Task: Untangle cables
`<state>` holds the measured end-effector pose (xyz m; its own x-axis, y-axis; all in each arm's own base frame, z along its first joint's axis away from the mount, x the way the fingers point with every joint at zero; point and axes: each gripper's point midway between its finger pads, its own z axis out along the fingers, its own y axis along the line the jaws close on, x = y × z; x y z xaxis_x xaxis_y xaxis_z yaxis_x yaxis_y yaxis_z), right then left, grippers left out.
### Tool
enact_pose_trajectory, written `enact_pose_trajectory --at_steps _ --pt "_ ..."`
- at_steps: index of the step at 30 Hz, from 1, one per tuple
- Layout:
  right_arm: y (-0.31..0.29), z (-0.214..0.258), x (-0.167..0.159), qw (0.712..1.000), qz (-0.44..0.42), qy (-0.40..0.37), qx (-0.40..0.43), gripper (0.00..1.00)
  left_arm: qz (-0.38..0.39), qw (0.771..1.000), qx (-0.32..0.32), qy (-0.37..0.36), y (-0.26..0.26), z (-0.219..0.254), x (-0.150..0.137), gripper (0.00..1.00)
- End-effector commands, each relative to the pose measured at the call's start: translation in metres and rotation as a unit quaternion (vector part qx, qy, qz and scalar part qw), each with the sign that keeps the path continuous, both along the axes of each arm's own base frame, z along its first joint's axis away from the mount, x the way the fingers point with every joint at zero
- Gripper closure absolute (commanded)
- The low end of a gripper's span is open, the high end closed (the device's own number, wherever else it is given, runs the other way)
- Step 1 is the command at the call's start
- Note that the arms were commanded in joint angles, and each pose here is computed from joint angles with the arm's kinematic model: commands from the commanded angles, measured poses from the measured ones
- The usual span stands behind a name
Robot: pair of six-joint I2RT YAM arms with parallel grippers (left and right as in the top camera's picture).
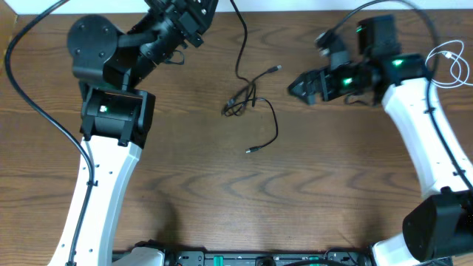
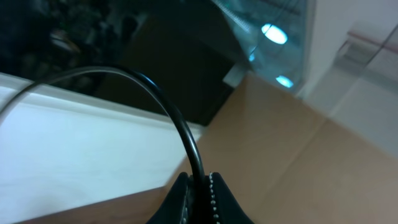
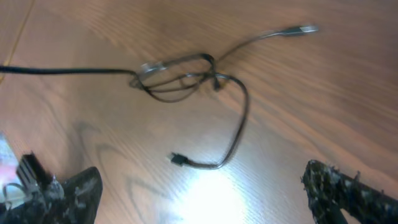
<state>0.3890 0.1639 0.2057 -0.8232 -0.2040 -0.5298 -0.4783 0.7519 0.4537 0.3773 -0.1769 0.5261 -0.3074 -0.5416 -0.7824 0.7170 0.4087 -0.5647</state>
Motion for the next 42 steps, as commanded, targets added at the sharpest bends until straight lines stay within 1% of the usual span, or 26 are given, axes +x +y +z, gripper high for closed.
enact_pose_trajectory --at_steps 1,8,12,14,17,21,26,31,33,35,36,39,40,41,42 --pt "0.037 -0.015 -0.016 0.995 0.098 -0.034 0.010 0.01 -0.057 0.996 -0.065 0.035 0.001 0.024 -0.018 0.93" --pt "0.065 -0.024 -0.021 0.992 0.117 -0.043 0.024 0.02 -0.060 0.992 -0.115 0.001 0.014 0.053 -0.026 0.93" --pt "0.081 -0.012 -0.025 0.986 0.145 -0.057 0.065 0.04 -0.049 0.987 -0.153 -0.006 0.026 0.067 -0.026 0.93" --pt "0.087 -0.005 -0.025 0.982 0.155 -0.067 0.081 0.06 -0.050 0.986 -0.158 -0.004 0.028 0.068 -0.026 0.93" --pt "0.099 0.014 -0.027 0.970 0.186 -0.092 0.130 0.07 -0.051 0.986 -0.158 -0.002 0.028 0.067 -0.026 0.92" --pt "0.112 0.042 -0.037 0.937 0.251 -0.145 0.194 0.07 -0.049 0.985 -0.166 0.002 0.029 0.068 -0.025 0.93" --pt "0.117 0.056 -0.040 0.921 0.274 -0.169 0.220 0.08 -0.046 0.984 -0.174 0.007 0.031 0.069 -0.024 0.92" --pt "0.125 0.066 -0.049 0.905 0.300 -0.180 0.243 0.13 -0.046 0.984 -0.174 0.007 0.031 0.069 -0.024 0.93" --pt "0.132 0.068 -0.052 0.899 0.310 -0.191 0.243 0.17 -0.046 0.984 -0.175 0.007 0.031 0.069 -0.024 0.93" --pt "0.142 0.072 -0.054 0.891 0.321 -0.210 0.242 0.26 -0.048 0.983 -0.177 0.012 0.031 0.069 -0.024 0.93" --pt "0.147 0.072 -0.054 0.891 0.321 -0.217 0.237 0.29 -0.048 0.983 -0.177 0.014 0.031 0.068 -0.023 0.93" --pt "0.161 0.071 -0.046 0.903 0.296 -0.230 0.212 0.32 -0.046 0.983 -0.175 0.038 0.030 0.060 -0.018 0.93" --pt "0.165 0.071 -0.045 0.905 0.290 -0.232 0.207 0.36 -0.043 0.983 -0.174 0.050 0.029 0.055 -0.015 0.92" --pt "0.167 0.069 -0.044 0.908 0.286 -0.233 0.200 0.51 -0.041 0.982 -0.173 0.062 0.029 0.051 -0.012 0.92" --pt "0.168 0.067 -0.043 0.911 0.280 -0.231 0.196 0.69 -0.039 0.982 -0.172 0.074 0.029 0.046 -0.009 0.92"
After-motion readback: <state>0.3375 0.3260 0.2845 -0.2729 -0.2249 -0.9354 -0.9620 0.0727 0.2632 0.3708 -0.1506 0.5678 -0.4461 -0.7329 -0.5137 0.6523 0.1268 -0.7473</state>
